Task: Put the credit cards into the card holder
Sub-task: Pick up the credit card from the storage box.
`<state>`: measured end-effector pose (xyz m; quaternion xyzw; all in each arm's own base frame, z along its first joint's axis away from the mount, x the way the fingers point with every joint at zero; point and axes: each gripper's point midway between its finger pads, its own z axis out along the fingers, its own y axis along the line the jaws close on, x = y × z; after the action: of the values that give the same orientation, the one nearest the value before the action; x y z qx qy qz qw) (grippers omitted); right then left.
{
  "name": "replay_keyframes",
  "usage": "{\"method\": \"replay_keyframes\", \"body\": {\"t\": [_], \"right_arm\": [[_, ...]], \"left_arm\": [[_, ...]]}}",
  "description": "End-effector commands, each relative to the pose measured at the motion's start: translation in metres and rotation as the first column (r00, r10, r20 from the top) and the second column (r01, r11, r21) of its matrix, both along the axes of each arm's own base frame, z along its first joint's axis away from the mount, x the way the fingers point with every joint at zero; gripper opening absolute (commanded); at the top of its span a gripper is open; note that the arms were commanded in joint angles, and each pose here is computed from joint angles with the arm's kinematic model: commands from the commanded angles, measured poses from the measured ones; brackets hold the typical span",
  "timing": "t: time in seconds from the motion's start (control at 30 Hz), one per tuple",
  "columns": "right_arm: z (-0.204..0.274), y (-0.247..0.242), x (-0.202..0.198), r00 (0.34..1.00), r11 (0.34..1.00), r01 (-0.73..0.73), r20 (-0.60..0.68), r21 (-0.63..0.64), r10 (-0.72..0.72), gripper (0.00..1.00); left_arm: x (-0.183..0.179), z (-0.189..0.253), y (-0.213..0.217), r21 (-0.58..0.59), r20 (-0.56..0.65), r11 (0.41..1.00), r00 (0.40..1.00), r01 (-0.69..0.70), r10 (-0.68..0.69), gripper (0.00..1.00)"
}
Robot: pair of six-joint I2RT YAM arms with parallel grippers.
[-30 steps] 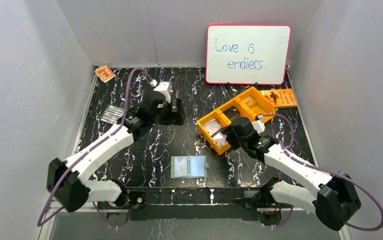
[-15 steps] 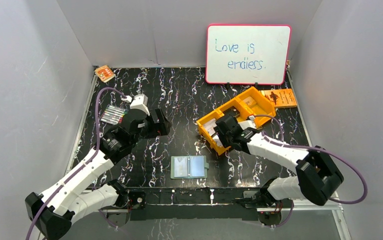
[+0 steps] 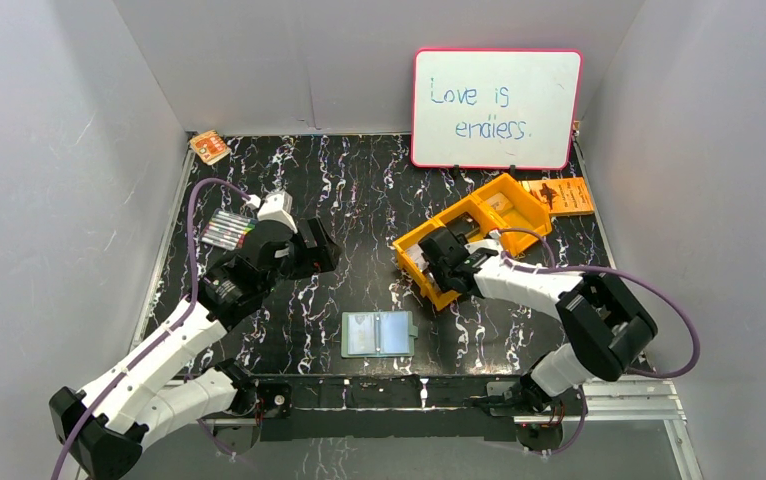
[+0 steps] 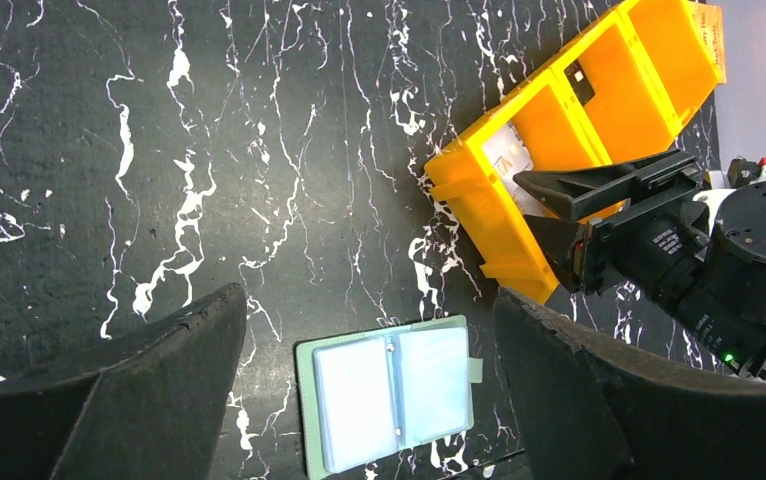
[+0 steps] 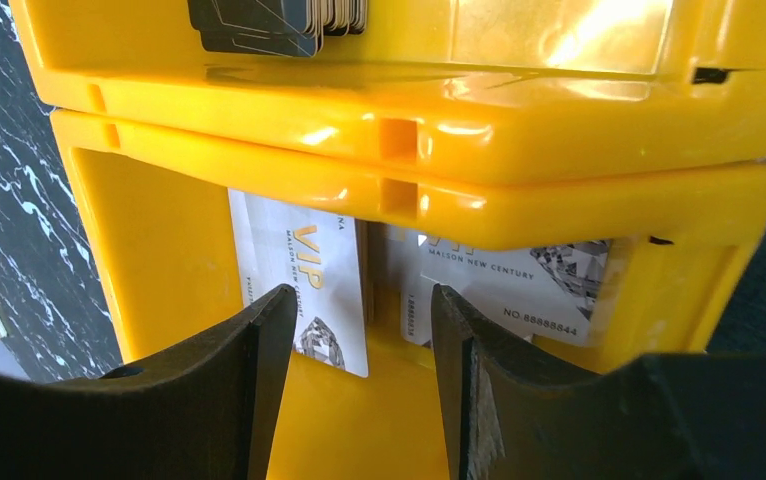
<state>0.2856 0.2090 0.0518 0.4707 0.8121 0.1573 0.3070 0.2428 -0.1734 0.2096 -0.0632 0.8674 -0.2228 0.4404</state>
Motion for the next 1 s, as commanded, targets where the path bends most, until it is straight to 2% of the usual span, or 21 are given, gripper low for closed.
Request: {"method": "replay_keyframes", "body": {"t": [0.0,0.43,0.97], "right_arm": [[0.012,0.009,0.023,0.996,0.998,0.044,0.081,0.034,-0.047,0.60],[-0.001,0.017,0.035,0.998,0.999,0.053,0.043,0.002,-0.053,0.59],[-0.012,-0.005,0.015,0.998,0.999,0.047,0.035,-0.017,-0.046,0.26]], "left_arm": [[-0.001,-0.005,0.004,0.003,-0.003,1.000,1.000,-0.013,0.013,0.89],[-0.002,-0.004,0.006,0.005,0.008,1.000,1.000,-0.013,0.013,0.88],[0.001,-0.009,-0.002,0.002,-0.014,1.000,1.000,0.005,-0.004,0.81]]}}
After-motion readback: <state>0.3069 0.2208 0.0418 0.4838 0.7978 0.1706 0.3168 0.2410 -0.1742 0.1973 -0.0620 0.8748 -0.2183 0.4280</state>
